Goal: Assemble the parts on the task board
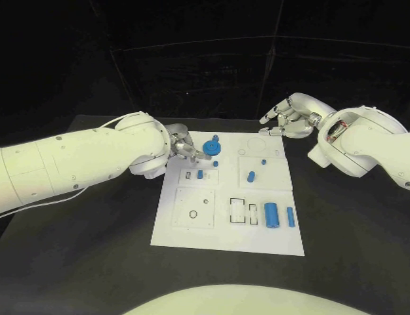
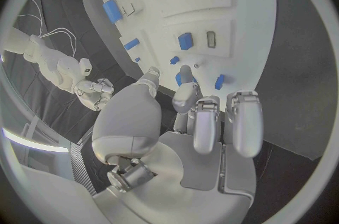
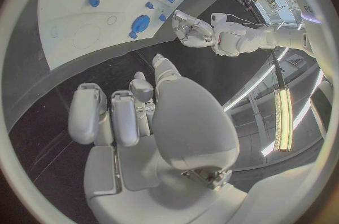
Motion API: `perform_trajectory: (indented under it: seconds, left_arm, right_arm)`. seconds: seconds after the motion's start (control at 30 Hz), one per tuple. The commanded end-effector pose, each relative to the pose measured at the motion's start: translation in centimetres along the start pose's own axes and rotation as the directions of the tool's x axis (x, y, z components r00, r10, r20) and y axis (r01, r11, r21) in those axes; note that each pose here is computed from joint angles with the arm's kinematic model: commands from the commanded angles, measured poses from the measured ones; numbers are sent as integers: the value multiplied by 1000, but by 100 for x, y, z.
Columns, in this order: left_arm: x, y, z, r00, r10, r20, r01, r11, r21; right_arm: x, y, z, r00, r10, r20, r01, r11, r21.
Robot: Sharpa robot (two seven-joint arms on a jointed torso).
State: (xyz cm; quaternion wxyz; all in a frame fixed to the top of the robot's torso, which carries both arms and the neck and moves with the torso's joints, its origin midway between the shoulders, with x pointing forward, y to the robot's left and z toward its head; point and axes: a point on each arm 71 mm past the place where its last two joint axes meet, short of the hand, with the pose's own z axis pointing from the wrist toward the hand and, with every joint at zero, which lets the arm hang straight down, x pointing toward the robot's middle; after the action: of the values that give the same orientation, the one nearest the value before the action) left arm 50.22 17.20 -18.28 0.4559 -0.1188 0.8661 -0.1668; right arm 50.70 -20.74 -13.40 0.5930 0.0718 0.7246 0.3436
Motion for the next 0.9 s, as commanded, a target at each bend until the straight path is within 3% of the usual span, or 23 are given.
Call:
perform_trajectory:
  seconds: [0.03,0.2,0.27,0.37,0.7,0.9]
  left_arm:
    - [-128,-10,-11,999,25,-32,-25,1000,-4]
    - [-401,16,46,997,61,-41,-62,997,-36]
    - [-510,37,108,996,78,-48,-81,995,-59]
    - [-596,63,185,994,92,-64,-98,992,-83]
    - [-716,131,373,989,130,-75,-140,979,-150]
    - [-690,118,455,983,170,-71,-180,968,-175]
  right_arm:
    - [-16,13,5,1000,-3,10,3,1000,-14]
    - [-16,8,9,1000,-3,10,3,1000,-11]
    - [-13,12,14,1000,-3,9,3,1000,-12]
    - [-5,22,22,1000,-3,8,3,1000,-14]
    - [4,32,32,1000,-2,5,2,1000,-16]
    - [12,43,37,1000,-2,4,2,1000,-19]
